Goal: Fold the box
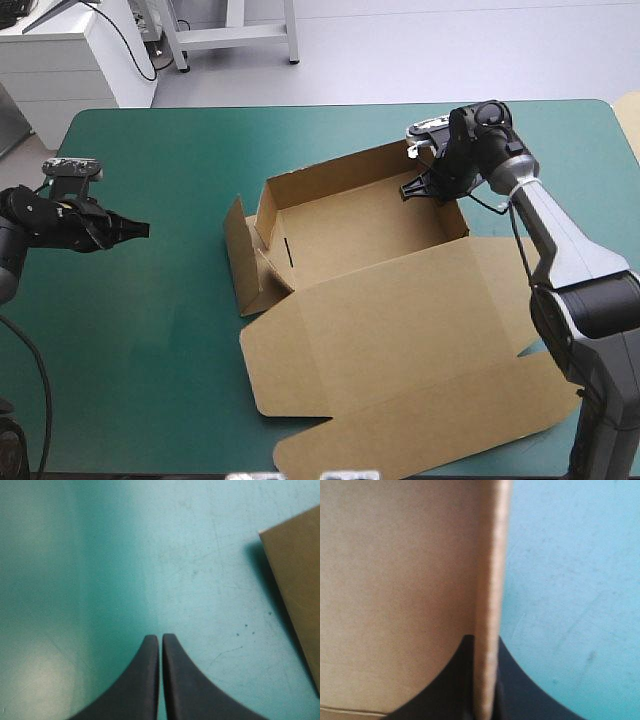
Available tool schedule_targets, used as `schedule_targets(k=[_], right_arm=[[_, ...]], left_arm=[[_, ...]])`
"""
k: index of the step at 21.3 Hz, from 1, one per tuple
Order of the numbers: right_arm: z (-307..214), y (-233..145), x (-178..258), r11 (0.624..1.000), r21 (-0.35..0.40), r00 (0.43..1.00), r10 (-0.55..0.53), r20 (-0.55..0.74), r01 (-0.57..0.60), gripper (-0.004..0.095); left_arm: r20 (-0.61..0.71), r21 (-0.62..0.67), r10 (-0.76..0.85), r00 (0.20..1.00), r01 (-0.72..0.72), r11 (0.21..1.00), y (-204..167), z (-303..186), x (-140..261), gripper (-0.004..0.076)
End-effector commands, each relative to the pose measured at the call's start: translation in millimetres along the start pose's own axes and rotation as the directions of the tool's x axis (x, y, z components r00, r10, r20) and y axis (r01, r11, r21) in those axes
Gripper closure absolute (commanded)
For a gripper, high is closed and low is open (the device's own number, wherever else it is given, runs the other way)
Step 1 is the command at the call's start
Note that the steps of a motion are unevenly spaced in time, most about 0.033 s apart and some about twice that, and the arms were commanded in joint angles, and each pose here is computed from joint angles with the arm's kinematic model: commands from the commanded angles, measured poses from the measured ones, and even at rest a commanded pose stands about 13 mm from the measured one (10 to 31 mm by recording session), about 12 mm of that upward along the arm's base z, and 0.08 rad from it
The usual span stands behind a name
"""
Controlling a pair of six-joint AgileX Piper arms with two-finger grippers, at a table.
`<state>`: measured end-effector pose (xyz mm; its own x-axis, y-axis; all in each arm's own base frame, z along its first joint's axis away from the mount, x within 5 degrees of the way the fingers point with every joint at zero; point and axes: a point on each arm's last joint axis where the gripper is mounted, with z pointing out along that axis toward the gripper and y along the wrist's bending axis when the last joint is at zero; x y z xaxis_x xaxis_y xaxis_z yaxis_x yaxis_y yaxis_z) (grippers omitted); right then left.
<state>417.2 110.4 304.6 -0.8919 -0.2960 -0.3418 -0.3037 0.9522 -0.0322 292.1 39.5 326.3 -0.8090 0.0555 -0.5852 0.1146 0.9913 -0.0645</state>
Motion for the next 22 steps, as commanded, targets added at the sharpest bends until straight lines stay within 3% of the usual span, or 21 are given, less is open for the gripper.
schedule_targets(k=[1,7,9,15,18,22], right_arm=[[-81,-6,9,1.0,0.0,0.986,-0.006,0.169,0.007,0.0929],[-168,-7,42,0.999,-0.033,0.936,0.027,0.35,-0.017,0.0927],[-188,-2,62,0.998,-0.064,0.924,0.042,0.381,-0.02,0.0927],[-234,2,106,0.998,-0.06,0.878,0.035,0.477,-0.007,0.0927],[-247,4,105,0.998,-0.068,0.815,0.036,0.578,0.004,0.0927],[-242,8,88,0.993,-0.11,0.769,0.04,0.638,0.039,0.0927]], left_arm=[[0.085,-0.012,-0.009,0.996,0.01,1.0,-2,-16,-9,0.0717],[0.092,-0.017,-0.008,0.996,0.009,1.0,-1,-16,-10,0.0717],[0.098,-0.019,-0.008,0.995,0.01,1.0,-1,-16,-10,0.0717],[0.152,-0.018,-0.032,0.988,0.035,0.999,0,-15,-15,0.0717],[0.257,0.147,-0.198,0.946,0.164,0.975,-11,-6,-24,0.0717],[0.233,0.343,-0.235,0.944,0.146,0.928,-38,14,-25,0.0722]])
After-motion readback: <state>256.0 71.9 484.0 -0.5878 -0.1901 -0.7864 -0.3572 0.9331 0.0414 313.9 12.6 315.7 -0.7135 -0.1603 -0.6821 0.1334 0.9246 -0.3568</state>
